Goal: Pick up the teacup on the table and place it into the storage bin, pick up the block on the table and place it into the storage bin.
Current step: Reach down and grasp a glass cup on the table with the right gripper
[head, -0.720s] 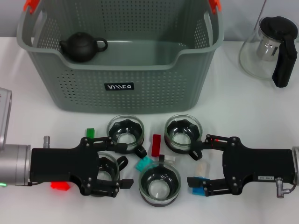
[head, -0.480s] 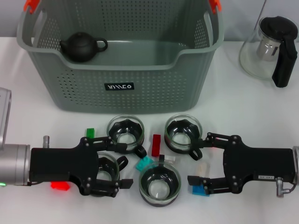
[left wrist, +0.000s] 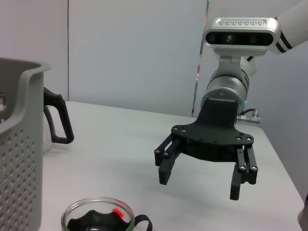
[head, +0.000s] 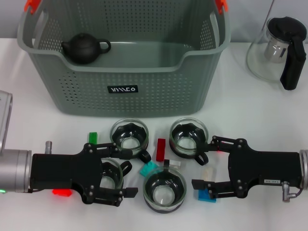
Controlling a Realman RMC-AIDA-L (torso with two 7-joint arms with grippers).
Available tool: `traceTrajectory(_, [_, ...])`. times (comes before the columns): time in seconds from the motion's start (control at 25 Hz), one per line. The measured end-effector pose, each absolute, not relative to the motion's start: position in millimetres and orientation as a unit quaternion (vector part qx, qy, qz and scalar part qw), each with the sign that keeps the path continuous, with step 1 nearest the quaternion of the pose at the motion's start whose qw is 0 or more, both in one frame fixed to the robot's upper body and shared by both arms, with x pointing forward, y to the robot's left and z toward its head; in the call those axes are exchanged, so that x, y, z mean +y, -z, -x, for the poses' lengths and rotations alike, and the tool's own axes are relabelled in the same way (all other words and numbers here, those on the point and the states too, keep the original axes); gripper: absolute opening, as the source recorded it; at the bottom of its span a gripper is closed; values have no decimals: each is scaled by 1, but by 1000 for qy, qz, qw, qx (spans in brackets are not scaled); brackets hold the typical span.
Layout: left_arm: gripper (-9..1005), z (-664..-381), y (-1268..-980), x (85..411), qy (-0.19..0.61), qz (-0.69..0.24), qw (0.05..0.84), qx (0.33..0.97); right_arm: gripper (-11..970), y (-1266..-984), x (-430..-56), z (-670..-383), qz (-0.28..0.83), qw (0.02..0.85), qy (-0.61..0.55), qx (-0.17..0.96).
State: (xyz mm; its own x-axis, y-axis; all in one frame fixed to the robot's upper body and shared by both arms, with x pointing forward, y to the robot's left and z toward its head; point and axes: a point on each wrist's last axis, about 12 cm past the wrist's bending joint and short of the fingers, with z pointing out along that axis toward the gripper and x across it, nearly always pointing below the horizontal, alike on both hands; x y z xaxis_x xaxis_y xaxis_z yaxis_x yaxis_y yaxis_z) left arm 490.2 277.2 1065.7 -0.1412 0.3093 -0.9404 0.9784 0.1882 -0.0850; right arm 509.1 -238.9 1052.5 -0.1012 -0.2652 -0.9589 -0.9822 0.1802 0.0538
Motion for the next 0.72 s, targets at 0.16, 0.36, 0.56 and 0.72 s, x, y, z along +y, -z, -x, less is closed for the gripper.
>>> traceTrajectory(0.16, [842, -490, -1066, 277, 395, -500, 424, 644, 889, -1053, -239, -509, 499, 447, -401, 624])
traceTrajectory(0.36, [841, -492, -1066, 278, 390, -495, 429, 647, 887, -1054, -240, -511, 487, 436, -410, 637])
traceTrajectory(0.56, [841, -494, -1067, 282, 384, -477, 447, 652, 885, -1078, -251, -526, 449, 387, -430, 681])
traceTrajectory(0.72, [841, -495, -1069, 284, 382, -471, 454, 652, 884, -1106, -254, -531, 468, 378, -444, 664])
